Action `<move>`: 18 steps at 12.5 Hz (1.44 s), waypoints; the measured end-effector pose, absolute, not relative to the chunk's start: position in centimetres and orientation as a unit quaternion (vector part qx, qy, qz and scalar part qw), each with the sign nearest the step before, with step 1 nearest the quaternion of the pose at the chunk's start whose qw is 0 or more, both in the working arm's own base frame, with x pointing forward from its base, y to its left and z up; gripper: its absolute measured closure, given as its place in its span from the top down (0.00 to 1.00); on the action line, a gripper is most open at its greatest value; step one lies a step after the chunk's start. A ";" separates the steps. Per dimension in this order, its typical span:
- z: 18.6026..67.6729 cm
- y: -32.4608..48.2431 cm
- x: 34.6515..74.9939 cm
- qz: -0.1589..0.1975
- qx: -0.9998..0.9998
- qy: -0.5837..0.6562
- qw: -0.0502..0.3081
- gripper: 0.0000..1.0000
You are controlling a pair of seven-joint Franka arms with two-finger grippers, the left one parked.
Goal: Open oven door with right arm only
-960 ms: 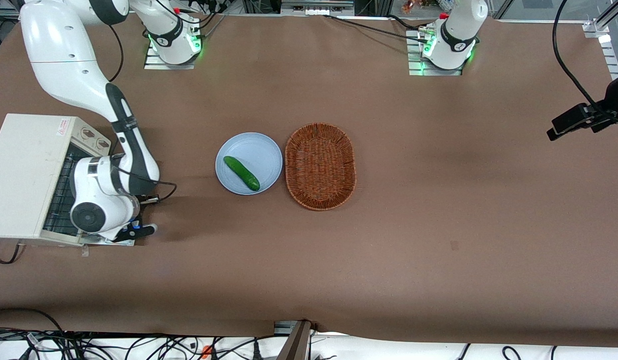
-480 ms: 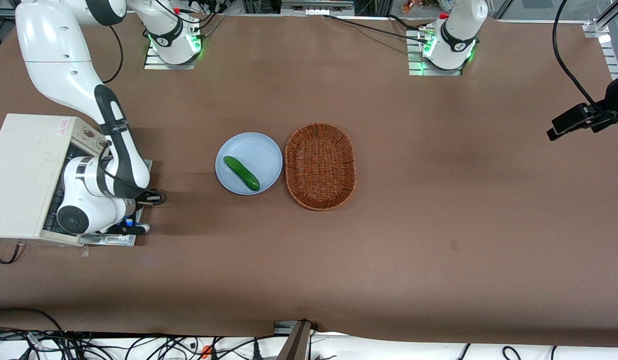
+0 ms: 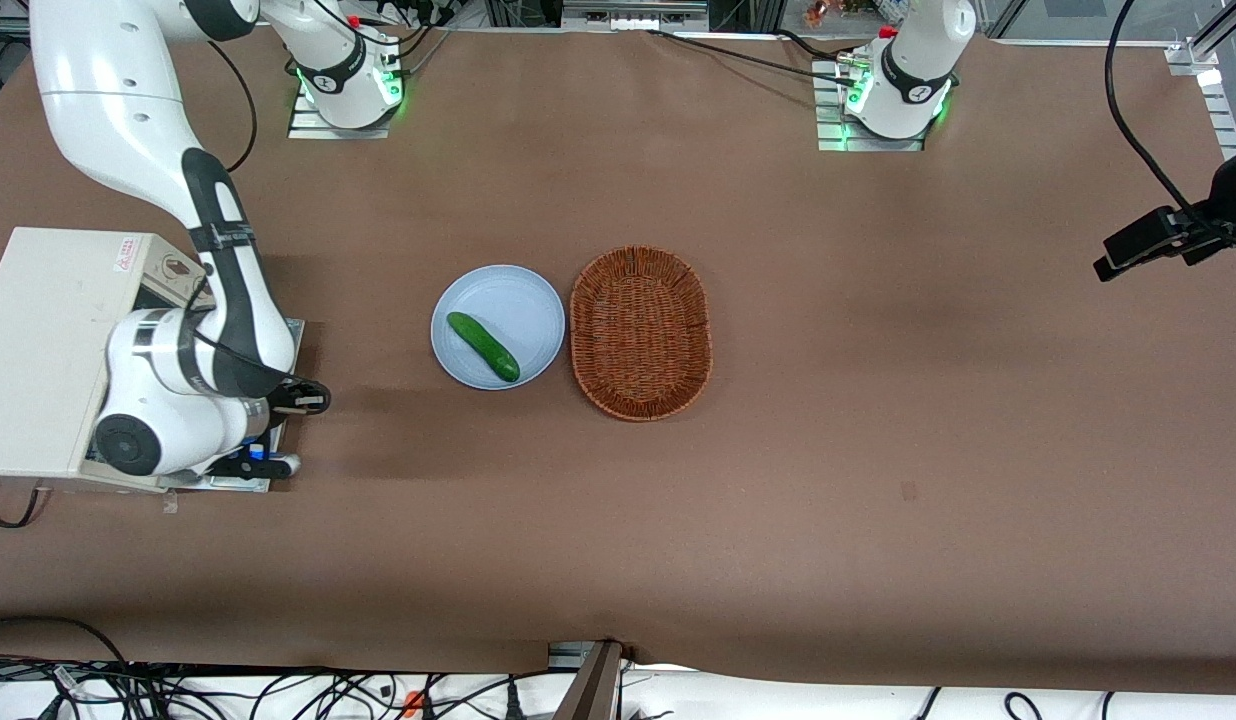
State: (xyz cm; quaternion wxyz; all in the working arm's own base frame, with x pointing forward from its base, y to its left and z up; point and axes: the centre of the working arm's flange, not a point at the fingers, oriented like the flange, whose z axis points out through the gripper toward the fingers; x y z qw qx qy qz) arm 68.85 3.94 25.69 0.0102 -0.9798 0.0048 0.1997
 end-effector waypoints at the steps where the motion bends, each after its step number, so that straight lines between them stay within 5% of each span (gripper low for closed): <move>1: 27.3 3.6 69.2 0.189 -0.982 -0.010 0.013 0.26; 6: 36.1 0.5 69.5 0.133 -0.990 -0.042 0.012 0.80; 8: 40.8 -0.3 68.1 0.139 -0.989 -0.043 0.014 1.00; 18: 58.0 -5.2 59.7 0.106 -0.993 -0.037 0.019 1.00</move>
